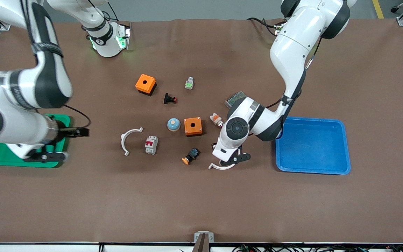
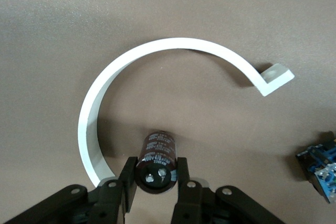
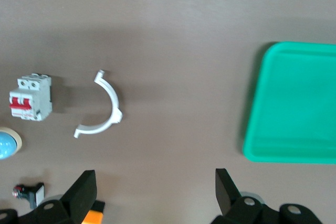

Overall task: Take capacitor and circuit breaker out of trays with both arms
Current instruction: 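Set the breaker beside the white clip while the left gripper lowers the capacitor, then release the capacitor inside the white arc while the right gripper withdraws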

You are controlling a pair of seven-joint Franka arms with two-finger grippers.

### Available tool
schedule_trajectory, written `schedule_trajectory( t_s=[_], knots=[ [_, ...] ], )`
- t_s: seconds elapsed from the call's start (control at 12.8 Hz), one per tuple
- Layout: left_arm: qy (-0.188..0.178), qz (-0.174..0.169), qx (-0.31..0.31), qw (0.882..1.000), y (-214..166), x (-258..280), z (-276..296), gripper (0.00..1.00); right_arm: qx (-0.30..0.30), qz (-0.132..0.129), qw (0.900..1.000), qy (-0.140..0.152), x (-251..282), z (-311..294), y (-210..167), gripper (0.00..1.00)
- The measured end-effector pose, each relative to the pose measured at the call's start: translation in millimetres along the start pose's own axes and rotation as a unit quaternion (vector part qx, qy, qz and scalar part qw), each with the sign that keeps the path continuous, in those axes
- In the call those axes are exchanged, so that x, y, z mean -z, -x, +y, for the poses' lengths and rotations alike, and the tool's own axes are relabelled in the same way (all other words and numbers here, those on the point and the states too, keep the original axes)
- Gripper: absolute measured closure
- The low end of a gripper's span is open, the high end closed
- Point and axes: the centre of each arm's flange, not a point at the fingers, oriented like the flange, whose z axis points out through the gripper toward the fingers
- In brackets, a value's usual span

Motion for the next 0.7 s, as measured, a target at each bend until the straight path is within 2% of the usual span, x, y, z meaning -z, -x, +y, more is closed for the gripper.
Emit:
schedule_trajectory(
  t_s=[0.31, 0.39, 0.55, 0.7],
  knots=[
    [0.001, 0.002, 0.002, 1.0, -2.9, 1.5, -1.7, 0.62, -0.01, 0.01, 1.0, -0.016, 39.9, 79.0, 29.5, 0.0],
    [0.003, 0.004, 0.004, 1.0, -5.5, 6.1, -2.2, 0.55, -0.011, 0.013, 1.0, -0.02, 44.1, 101.5, 35.0, 0.0],
    [0.011, 0.013, 0.008, 1.0, -12.2, 30.1, -4.5, 0.33, -0.014, 0.013, 0.999, -0.026, 45.1, 131.9, 41.2, 0.0],
    [0.007, 0.015, 0.014, 1.0, -21.4, 81.5, -19.0, 0.13, -0.014, 0.012, 0.999, -0.027, 44.1, 134.0, 41.5, 0.0]
  ],
)
